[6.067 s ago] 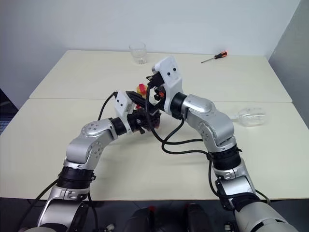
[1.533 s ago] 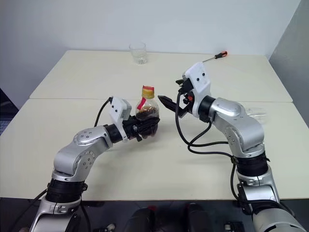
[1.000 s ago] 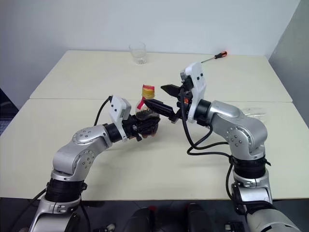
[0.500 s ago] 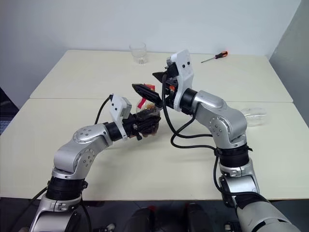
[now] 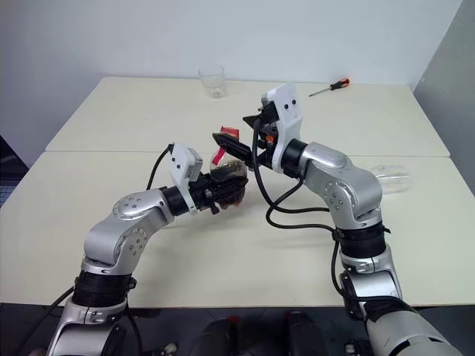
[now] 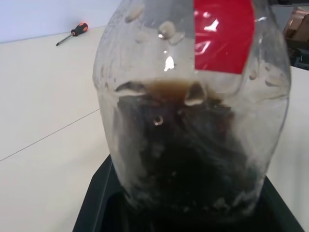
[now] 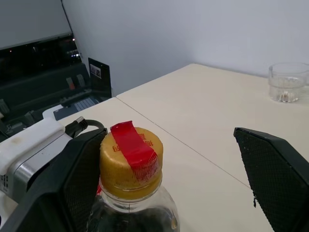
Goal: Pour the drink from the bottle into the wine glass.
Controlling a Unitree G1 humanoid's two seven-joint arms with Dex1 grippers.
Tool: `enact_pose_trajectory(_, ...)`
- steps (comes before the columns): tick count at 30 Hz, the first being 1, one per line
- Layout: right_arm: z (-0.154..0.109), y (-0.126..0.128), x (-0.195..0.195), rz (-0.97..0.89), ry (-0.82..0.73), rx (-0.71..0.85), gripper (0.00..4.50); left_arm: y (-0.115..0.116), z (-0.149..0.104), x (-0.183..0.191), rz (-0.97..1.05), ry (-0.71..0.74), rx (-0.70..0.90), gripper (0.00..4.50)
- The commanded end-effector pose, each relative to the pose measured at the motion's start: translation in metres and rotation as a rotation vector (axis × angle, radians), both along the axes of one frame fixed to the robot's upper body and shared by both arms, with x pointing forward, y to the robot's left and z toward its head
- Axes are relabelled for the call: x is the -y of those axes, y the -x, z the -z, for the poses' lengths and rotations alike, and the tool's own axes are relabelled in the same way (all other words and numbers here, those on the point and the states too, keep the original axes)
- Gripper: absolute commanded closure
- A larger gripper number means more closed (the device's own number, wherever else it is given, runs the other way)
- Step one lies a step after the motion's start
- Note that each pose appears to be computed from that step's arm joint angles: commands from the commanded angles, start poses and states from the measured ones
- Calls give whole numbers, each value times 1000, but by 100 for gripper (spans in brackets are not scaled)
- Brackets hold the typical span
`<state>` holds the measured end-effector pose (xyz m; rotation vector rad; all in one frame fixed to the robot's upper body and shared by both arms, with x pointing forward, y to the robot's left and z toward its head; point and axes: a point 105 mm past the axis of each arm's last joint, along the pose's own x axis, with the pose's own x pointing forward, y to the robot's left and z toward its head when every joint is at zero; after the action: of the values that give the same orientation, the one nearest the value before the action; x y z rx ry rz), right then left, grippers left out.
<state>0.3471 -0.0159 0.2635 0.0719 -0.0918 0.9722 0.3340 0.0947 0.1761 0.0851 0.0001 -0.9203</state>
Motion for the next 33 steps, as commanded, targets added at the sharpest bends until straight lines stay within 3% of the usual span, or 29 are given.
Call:
enact_pose_trajectory(1, -17, 3, 10, 23, -43, 44, 3, 3, -19, 5, 26, 16, 81, 268)
enact_pose_trajectory(6, -18, 3, 11, 23, -43, 44, 3, 2, -19, 3, 25, 19, 75, 268)
enact_pose_trajectory(9, -18, 5, 10, 16, -45, 44, 0, 2, -19, 3, 25, 22, 74, 321)
enact_pose_trajectory(12, -18, 6, 9, 6, -46, 40, 0, 2, -20, 2, 25, 23, 74, 343)
enact_pose_trajectory(24, -20, 19, 8, -32, -45, 17, 0, 2, -21, 2, 26, 21, 80, 347)
enact_pose_trajectory(33, -22, 14, 8, -17, -61, 6, 0, 2, -21, 5, 34, 12, 81, 347)
